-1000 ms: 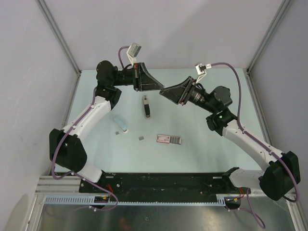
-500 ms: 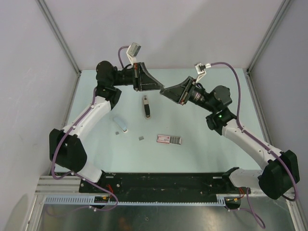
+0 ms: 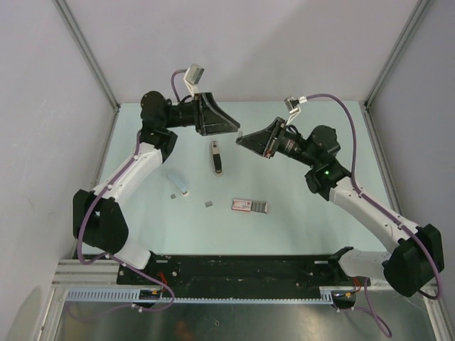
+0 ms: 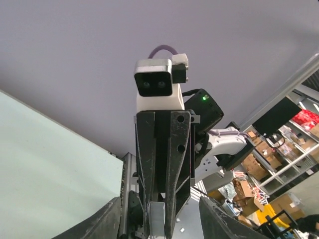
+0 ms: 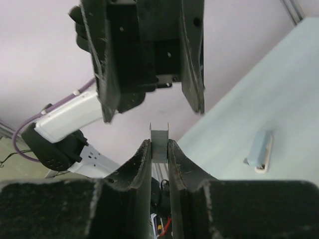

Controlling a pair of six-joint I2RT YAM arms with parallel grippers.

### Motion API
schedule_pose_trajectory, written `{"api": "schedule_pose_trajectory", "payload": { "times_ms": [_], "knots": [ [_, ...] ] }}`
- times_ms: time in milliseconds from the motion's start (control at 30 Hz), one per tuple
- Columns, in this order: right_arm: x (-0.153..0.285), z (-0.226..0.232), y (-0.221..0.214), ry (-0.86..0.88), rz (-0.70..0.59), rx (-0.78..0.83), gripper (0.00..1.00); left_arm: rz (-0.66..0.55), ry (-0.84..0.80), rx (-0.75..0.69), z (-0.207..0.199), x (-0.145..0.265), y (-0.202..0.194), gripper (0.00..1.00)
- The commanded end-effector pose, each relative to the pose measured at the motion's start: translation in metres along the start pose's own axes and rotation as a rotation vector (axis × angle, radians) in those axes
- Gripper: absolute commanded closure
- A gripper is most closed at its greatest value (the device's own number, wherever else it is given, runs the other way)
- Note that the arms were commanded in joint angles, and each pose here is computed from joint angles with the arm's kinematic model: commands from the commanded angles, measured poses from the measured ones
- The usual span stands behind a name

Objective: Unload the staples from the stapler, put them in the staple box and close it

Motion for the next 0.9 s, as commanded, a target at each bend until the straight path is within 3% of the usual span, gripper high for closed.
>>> {"api": "schedule_pose_trajectory", "payload": {
  "times_ms": [0, 100, 167, 300, 400, 600, 867],
  "knots": [
    [0.013, -0.01, -0.008, -0.133, 0.051, 0.02, 1.0, -0.055, 0.047, -0.067, 0.006, 0.016, 0.008, 0.3],
    [0.021, -0.025, -0.018, -0.24, 0.097, 0.004, 1.0, -0.067, 0.123, -0.11, 0.024, 0.024, 0.005, 0.27],
    [0.028, -0.035, -0.024, -0.317, 0.128, -0.009, 1.0, -0.048, 0.267, -0.166, 0.045, 0.026, -0.001, 0.27],
    [0.048, -0.056, -0.041, -0.522, 0.2, -0.038, 1.0, 0.078, 0.601, -0.303, 0.085, 0.022, -0.029, 0.27],
    [0.067, -0.072, -0.053, -0.693, 0.252, -0.055, 1.0, 0.207, 0.754, -0.408, 0.112, 0.018, -0.055, 0.27],
    [0.1, -0.086, -0.071, -0.895, 0.308, -0.079, 1.0, 0.457, 0.9, -0.539, 0.163, 0.008, -0.111, 0.3],
    [0.128, -0.093, -0.087, -1.023, 0.343, -0.116, 1.0, 0.597, 0.959, -0.587, 0.199, -0.005, -0.148, 0.34]
  ]
}}
Point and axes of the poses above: each gripper's point midway between its finger pads, its own x axis back along the fingers, its own z axis along the line the jaws close on, y = z × x, the point moved 8 cm from there along x, back along the fingers
